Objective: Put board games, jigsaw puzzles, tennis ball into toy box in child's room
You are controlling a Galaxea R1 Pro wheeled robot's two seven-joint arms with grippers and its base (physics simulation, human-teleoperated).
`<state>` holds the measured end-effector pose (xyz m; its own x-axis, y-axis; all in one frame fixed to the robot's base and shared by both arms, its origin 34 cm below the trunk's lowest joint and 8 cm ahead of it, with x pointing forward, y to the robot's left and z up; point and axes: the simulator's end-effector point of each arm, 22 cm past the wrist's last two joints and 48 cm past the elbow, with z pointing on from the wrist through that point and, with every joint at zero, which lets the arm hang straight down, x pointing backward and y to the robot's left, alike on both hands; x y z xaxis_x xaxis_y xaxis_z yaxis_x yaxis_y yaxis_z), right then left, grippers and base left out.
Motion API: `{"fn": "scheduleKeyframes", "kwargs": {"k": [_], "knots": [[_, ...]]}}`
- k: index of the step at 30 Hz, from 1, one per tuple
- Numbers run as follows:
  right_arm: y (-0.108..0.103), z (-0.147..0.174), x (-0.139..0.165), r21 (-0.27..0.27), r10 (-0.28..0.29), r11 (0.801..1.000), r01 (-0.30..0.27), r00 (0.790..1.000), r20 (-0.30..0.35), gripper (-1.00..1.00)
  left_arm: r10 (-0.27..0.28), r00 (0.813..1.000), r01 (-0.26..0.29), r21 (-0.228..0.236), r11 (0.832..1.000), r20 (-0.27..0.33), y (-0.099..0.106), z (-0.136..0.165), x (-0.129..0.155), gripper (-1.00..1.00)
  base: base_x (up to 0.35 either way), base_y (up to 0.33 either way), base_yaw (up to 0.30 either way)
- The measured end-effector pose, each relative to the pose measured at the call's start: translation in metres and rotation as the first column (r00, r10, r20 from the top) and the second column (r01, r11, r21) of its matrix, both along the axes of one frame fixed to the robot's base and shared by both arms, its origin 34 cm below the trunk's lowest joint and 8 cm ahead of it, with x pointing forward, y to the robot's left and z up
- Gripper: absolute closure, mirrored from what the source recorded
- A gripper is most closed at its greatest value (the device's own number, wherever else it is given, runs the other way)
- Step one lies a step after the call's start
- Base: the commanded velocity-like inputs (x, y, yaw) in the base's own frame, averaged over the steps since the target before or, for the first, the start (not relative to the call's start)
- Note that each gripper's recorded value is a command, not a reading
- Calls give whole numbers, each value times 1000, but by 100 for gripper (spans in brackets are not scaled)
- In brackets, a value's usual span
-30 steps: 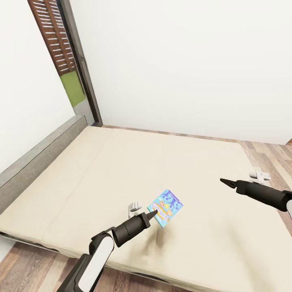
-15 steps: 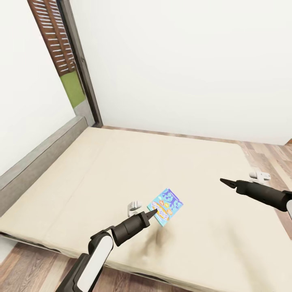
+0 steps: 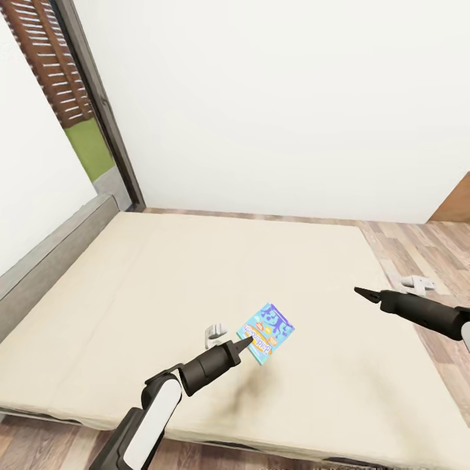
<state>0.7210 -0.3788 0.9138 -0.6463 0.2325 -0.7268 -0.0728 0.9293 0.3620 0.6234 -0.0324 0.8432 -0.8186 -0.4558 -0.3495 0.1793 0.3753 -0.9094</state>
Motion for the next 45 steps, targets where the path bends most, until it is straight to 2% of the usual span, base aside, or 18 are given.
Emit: {"fn": "scheduleKeyframes", "kwargs": {"k": [45], "knots": [[0, 59, -9, 0, 0, 1000, 0, 1000, 4, -100, -17, 1000, 17, 3, 1000, 0, -3, 58, -12, 100, 0, 0, -278]]}}
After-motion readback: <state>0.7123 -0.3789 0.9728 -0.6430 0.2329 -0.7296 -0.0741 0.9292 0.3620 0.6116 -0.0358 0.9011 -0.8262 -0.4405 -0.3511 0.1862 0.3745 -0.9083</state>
